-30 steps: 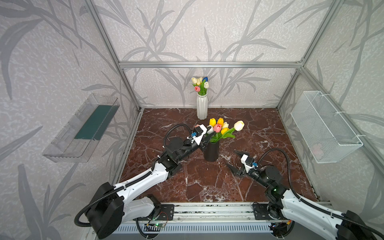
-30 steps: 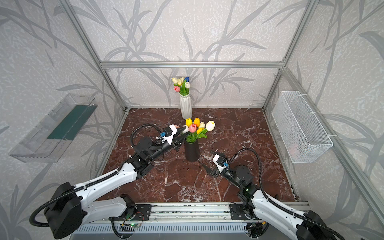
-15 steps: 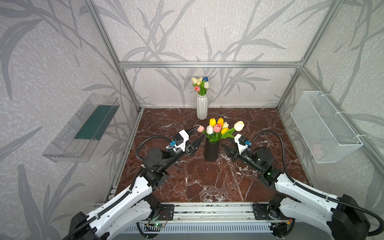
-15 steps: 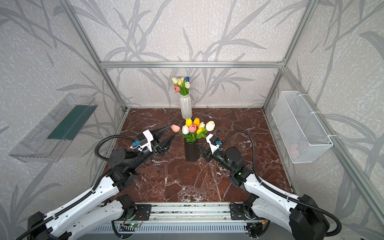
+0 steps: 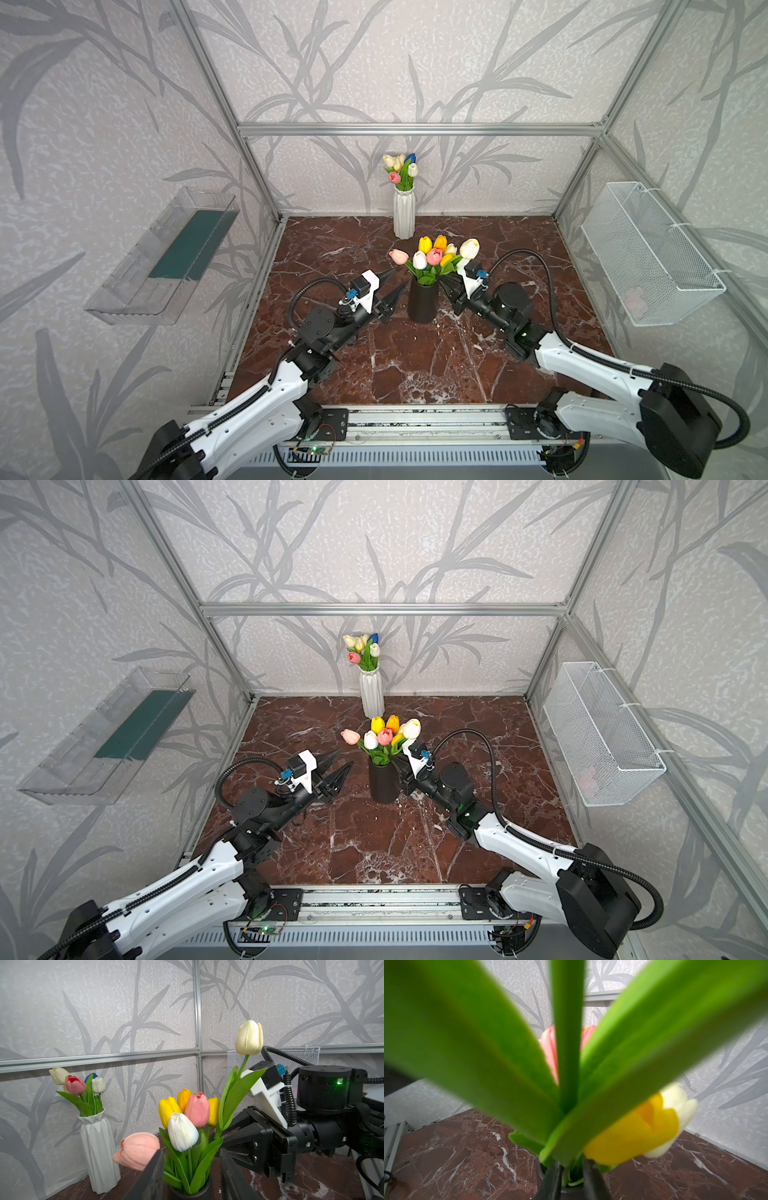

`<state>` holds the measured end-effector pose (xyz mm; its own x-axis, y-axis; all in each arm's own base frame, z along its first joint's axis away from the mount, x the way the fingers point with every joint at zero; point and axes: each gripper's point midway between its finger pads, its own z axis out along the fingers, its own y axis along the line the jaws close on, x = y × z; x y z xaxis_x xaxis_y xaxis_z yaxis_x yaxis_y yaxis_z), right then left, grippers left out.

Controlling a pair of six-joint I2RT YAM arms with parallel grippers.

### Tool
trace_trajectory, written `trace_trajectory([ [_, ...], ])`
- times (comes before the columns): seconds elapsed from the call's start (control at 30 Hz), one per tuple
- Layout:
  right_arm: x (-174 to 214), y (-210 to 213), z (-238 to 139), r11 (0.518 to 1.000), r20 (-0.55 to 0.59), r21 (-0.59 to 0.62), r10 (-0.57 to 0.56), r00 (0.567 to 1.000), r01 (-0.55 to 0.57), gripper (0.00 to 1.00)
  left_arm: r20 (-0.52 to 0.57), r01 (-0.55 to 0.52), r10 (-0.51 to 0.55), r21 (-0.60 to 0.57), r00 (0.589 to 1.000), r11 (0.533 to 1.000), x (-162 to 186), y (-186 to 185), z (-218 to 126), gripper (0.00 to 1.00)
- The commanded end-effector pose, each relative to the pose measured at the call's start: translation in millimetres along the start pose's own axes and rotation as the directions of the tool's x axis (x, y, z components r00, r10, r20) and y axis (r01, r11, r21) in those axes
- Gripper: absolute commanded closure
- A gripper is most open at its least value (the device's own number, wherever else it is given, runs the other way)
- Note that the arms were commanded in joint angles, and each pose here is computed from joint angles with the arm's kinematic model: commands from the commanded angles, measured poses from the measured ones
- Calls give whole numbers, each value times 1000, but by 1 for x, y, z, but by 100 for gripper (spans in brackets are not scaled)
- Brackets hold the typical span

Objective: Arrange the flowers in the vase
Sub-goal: 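Move the right gripper to the black cup while the left gripper draws back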

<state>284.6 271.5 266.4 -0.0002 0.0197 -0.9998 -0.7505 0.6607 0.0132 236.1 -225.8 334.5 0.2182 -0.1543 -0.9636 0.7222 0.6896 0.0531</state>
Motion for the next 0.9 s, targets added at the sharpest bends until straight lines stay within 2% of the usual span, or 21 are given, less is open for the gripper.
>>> trace_trajectory([
  [0.0, -28, 6, 3, 1000, 76, -30, -6, 997, 8, 80, 51, 9, -7, -47, 999, 999, -8, 8, -3, 55],
  [0.17, -16, 11, 4, 998, 16, -58, -3, 1000, 4, 84, 56, 9, -4, -86, 998, 996, -1, 14, -7, 53],
  [0.37, 7, 20, 6, 995, -51, -101, -13, 999, 7, 84, 29, 6, -4, -96, 1000, 995, 11, 16, -7, 53],
  [0.73, 36, 16, 12, 997, -113, -74, -25, 993, 17, 83, -9, 7, -8, -110, 1000, 994, 30, 18, -3, 53],
  [0.8, 39, 16, 13, 997, -119, -75, -30, 992, 22, 80, -6, 7, -8, -117, 1000, 993, 31, 20, -3, 53],
  [0.87, 37, 17, 10, 996, -103, -82, -33, 994, 24, 72, 1, 8, -8, -121, 1000, 993, 31, 20, -5, 53],
])
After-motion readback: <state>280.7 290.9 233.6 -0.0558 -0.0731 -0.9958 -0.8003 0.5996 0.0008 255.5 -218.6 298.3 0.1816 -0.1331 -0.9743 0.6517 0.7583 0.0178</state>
